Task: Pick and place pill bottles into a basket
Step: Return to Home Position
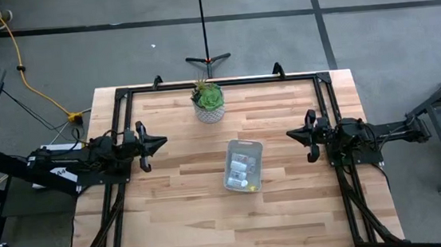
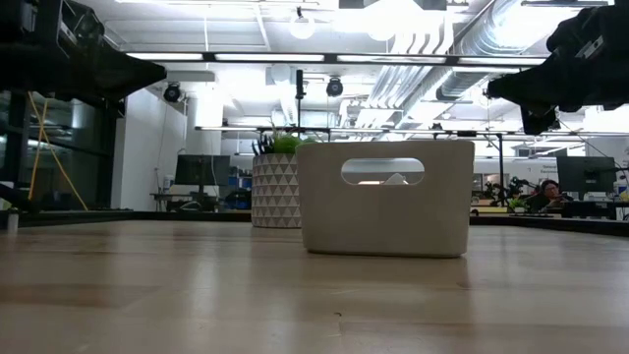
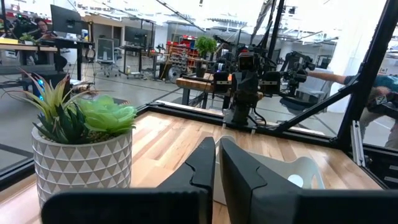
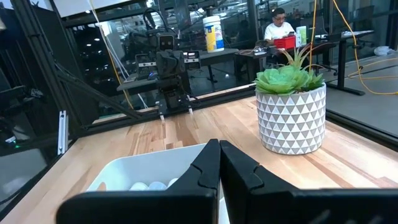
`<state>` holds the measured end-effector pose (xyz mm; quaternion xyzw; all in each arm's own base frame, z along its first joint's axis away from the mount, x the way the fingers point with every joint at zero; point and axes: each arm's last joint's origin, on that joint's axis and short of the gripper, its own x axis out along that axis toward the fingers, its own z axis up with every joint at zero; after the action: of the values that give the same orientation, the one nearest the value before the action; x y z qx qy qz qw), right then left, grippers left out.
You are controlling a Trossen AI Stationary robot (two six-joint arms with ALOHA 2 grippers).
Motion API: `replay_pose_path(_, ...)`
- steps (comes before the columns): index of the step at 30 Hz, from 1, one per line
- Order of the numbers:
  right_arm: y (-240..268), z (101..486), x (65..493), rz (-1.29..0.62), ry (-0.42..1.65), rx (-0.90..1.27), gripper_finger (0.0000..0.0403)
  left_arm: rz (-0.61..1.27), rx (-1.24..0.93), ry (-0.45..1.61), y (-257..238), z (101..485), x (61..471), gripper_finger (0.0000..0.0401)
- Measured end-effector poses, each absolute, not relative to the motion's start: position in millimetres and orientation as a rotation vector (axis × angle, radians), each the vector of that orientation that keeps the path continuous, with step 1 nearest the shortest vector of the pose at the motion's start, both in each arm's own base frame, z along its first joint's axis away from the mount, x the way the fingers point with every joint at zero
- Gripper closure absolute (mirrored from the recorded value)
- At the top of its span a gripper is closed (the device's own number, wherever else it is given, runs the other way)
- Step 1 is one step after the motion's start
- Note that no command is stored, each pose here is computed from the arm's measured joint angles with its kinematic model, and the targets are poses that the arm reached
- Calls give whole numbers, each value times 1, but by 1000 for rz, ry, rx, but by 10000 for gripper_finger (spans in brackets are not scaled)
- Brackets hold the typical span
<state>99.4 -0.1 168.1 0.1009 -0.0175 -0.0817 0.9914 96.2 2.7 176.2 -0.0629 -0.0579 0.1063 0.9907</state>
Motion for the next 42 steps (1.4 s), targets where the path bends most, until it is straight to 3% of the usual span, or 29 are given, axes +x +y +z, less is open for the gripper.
replay_pose_path(42,0,168,99,-164,-34,202,403,213,-126,-116,3,176,96,336)
